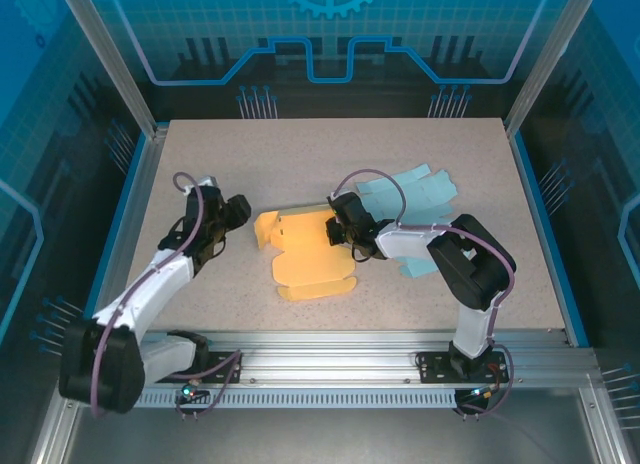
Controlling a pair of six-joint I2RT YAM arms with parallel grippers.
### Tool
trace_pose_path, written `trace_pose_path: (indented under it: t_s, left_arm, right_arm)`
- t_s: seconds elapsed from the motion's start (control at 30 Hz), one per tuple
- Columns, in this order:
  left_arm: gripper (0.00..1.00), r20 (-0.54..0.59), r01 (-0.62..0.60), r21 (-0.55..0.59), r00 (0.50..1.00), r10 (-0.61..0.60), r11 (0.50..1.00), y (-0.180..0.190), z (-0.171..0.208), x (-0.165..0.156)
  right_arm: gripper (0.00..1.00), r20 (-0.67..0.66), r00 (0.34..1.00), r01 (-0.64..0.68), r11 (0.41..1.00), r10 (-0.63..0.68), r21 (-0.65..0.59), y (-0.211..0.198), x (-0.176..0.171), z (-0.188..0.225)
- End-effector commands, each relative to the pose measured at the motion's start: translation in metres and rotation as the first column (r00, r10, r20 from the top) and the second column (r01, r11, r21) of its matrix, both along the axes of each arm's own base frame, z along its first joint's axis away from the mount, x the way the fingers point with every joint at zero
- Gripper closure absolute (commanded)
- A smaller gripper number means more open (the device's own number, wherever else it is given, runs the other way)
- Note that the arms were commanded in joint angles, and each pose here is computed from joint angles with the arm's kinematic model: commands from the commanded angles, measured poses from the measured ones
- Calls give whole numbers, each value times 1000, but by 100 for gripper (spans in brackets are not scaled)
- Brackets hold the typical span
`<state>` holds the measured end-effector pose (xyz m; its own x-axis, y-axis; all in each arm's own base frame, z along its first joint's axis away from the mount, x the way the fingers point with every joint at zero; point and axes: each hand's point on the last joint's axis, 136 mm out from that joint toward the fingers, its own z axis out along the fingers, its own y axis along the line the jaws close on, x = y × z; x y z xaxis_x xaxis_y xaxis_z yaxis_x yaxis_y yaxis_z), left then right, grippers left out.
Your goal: Fold the paper box
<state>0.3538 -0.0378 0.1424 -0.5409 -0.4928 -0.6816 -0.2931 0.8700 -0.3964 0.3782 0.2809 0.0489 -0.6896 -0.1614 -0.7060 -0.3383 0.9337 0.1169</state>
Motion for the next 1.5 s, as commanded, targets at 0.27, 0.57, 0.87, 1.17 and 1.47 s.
trace_pose_path:
  t_s: [0.27, 0.57, 0.87, 1.17, 1.47]
  left_arm:
    - [46, -116, 61, -59, 991, -68, 996, -16, -60, 16]
    - [49, -106, 149, -124, 981, -162, 981, -39, -64, 4]
    - [50, -92, 248, -142, 961, -262, 958, -69, -61, -18]
    - [49, -1, 411, -110, 910, -414, 905, -96, -53, -14]
    - [49, -40, 483, -18, 875, -483, 875, -115, -70, -1]
  right_arm:
    - [98, 20, 999, -29, 999, 28, 17, 12, -1, 9]
    - [98, 13, 1000, -14, 1000, 14, 10, 13, 3, 7]
    - [98, 5, 1000, -16, 1000, 16, 10, 15, 5, 5]
    - [98, -1, 1000, -21, 1000, 21, 5, 16, 5, 2]
    - [98, 2, 1000, -23, 1000, 23, 13, 16, 4, 4]
